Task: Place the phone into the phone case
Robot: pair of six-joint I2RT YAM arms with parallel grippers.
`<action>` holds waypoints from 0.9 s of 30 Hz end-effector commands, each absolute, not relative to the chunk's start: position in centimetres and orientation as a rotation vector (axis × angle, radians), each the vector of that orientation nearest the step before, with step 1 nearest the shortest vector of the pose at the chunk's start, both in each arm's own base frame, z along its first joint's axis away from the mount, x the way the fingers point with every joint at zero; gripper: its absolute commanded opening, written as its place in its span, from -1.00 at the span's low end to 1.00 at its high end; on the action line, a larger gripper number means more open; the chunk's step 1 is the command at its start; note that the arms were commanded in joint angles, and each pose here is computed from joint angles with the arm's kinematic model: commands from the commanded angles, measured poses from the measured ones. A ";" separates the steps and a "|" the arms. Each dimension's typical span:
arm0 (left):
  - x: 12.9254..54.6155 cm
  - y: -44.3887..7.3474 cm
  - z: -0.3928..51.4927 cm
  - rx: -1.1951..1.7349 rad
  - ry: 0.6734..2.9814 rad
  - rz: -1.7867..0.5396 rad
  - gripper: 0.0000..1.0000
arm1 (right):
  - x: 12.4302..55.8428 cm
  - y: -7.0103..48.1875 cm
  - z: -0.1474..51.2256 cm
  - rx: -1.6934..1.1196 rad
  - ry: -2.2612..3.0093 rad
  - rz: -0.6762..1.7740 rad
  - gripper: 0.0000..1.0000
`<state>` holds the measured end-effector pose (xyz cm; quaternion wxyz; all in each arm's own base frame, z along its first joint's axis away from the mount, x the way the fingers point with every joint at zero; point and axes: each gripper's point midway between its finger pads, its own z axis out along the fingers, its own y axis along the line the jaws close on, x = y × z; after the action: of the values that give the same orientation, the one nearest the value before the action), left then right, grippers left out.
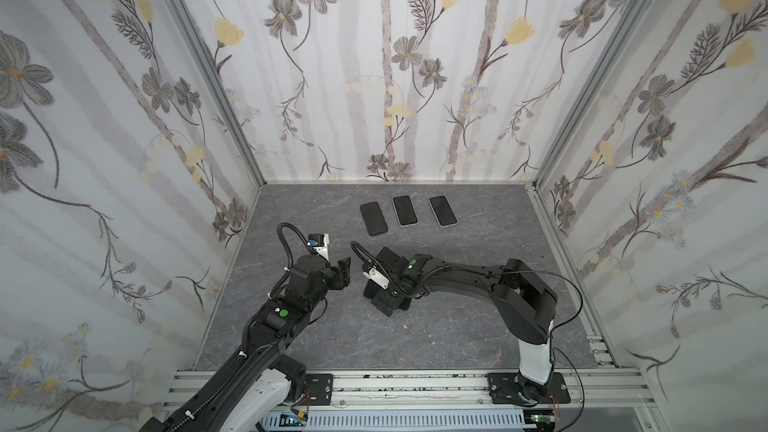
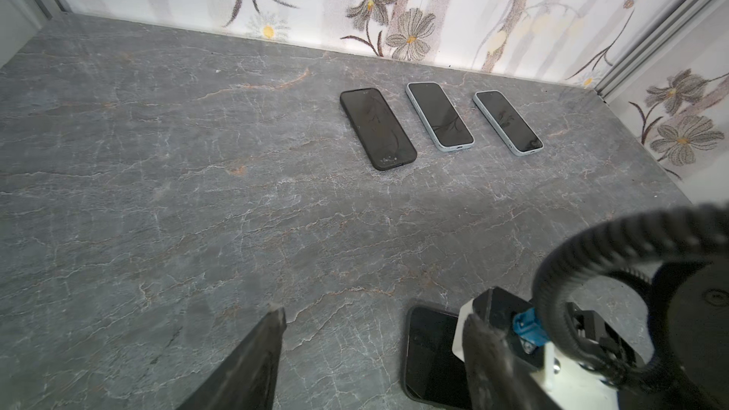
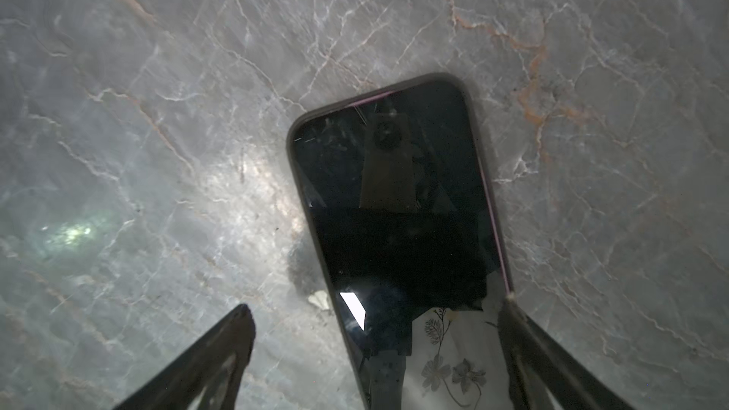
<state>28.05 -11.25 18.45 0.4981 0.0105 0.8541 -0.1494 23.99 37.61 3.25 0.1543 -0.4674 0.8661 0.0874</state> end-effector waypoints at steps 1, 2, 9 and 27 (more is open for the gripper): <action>28.4 -11.1 18.8 0.018 2.052 -0.349 0.44 | 24.2 37.1 2.3 -1.395 2.481 0.176 0.90; 28.4 -11.1 18.7 0.019 2.056 -0.347 0.44 | 24.1 37.1 2.2 -1.401 2.484 0.171 0.89; 28.4 -11.2 18.3 0.021 2.071 -0.349 0.44 | 23.8 36.1 0.7 -1.417 2.534 0.124 0.72; 28.7 -11.7 17.6 0.029 2.098 -0.364 0.45 | 23.5 35.8 0.4 -1.505 2.547 0.089 0.83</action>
<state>28.45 -11.54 16.97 0.4754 0.0142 0.8680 -0.1431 24.65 37.02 1.80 0.1302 -0.4858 0.8631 0.0458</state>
